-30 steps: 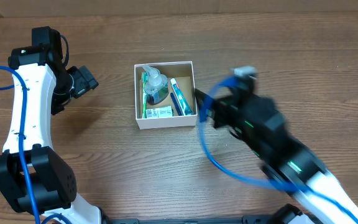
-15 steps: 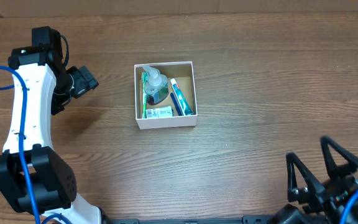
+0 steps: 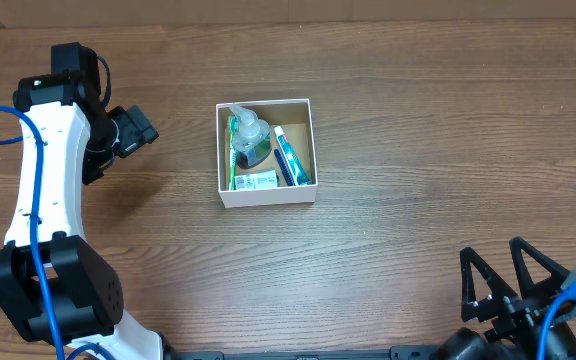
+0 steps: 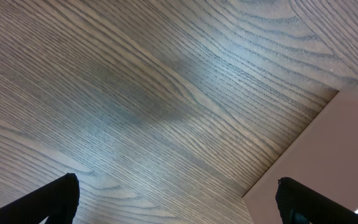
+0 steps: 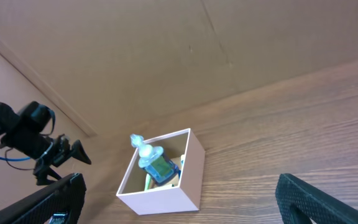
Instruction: Pack container
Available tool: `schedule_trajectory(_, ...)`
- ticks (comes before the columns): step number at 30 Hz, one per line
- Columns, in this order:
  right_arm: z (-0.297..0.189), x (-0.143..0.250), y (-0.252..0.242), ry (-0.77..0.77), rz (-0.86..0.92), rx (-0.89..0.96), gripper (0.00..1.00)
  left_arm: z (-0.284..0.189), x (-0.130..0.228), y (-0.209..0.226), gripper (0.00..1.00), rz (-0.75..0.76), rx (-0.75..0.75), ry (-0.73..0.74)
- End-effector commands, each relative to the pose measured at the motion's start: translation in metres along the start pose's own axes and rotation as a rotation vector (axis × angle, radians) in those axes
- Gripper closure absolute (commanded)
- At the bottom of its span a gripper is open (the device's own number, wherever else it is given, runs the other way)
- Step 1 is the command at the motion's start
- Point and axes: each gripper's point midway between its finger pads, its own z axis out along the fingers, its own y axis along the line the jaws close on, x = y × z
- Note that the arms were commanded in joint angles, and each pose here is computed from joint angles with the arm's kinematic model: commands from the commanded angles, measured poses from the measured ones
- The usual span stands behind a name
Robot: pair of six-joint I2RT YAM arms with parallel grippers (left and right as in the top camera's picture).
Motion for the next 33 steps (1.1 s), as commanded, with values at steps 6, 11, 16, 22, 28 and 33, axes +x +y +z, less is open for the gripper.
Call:
schedule_trajectory(6, -0.031, -0.013, -0.002, -0.102, 0.046, -0.070, 0.00, -0.016, -0.005, -0.001, 0.00, -0.014, 0.020, -0.044)
schedule_trajectory(11, -0.046, -0.017, 0.000, -0.129, 0.058, -0.114, 0.00, -0.016, -0.005, 0.000, 0.00, -0.014, 0.020, -0.044)
schedule_trajectory(16, -0.056, -0.022, 0.006, -0.136, 0.037, -0.155, 0.00, -0.016, -0.005, -0.001, 0.00, -0.014, 0.020, -0.044)
schedule_trajectory(22, -0.057, -0.018, 0.015, -0.113, -0.005, -0.203, 0.00, -0.016, -0.005, -0.001, 0.00, -0.014, 0.020, -0.044)
schedule_trajectory(28, -0.050, -0.002, 0.065, -0.080, -0.164, -0.473, 0.10, -0.016, -0.005, 0.000, 0.00, -0.014, 0.020, -0.044)
schedule_trajectory(33, -0.024, 0.022, 0.072, -0.035, -0.172, -0.518, 0.00, -0.016, -0.005, -0.001, 0.00, -0.014, 0.020, -0.044)
